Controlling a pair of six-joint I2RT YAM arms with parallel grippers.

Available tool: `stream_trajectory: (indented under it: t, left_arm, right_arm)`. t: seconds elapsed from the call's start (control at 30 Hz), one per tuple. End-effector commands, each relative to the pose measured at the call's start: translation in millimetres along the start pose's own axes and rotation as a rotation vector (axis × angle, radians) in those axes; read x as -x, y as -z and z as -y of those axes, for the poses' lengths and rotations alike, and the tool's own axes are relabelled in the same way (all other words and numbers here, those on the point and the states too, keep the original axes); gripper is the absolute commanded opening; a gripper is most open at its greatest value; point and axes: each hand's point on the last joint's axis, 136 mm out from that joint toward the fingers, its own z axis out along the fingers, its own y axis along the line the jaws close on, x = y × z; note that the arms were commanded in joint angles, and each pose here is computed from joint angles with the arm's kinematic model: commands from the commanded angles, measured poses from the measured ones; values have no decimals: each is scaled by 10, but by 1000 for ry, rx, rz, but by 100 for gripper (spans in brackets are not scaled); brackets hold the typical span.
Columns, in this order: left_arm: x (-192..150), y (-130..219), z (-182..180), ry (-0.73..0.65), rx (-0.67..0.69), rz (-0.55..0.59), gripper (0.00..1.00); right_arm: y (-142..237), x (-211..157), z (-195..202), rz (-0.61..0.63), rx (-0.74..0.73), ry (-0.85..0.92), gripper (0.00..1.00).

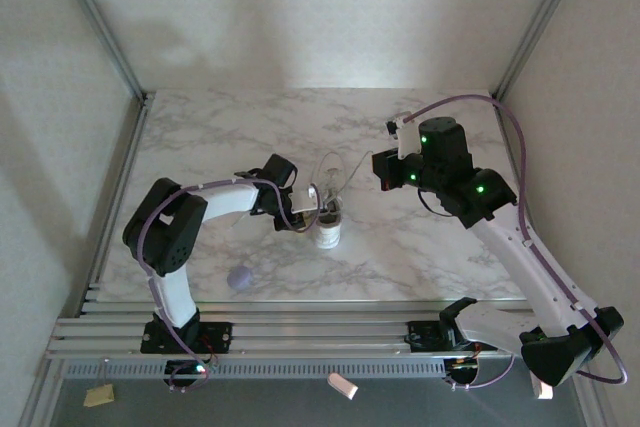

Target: Tie the shoes

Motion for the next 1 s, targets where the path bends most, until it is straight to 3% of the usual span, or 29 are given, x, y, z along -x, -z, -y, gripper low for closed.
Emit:
stream_trajectory:
  t: [0.0, 0.03, 0.23, 0.33, 0.53, 0.77, 0.97]
  left_arm:
    - [-172, -80, -28, -20, 26, -74, 12]
    - [-140, -51, -35, -24, 35, -62, 0]
    - [136, 313, -123, -24, 167, 67, 0]
    - [324, 608, -254, 49, 302, 188, 0]
    - [437, 1178, -548, 347, 557, 430, 0]
    - [172, 1771, -770, 674, 816, 628, 0]
    - [-23, 2007, -876, 915, 893, 666, 0]
  right_arm:
    - [71, 32, -4, 13, 2, 2, 0]
    - [76, 30, -1, 13, 0, 2, 0]
    - [119, 51, 32, 34, -23, 4, 0]
    - [153, 53, 72, 47, -47, 4, 0]
    - [195, -7, 282, 52, -165, -5, 0]
    - [203, -157, 574, 3, -313, -12, 0]
    - [90, -484, 954, -80, -437, -85, 0]
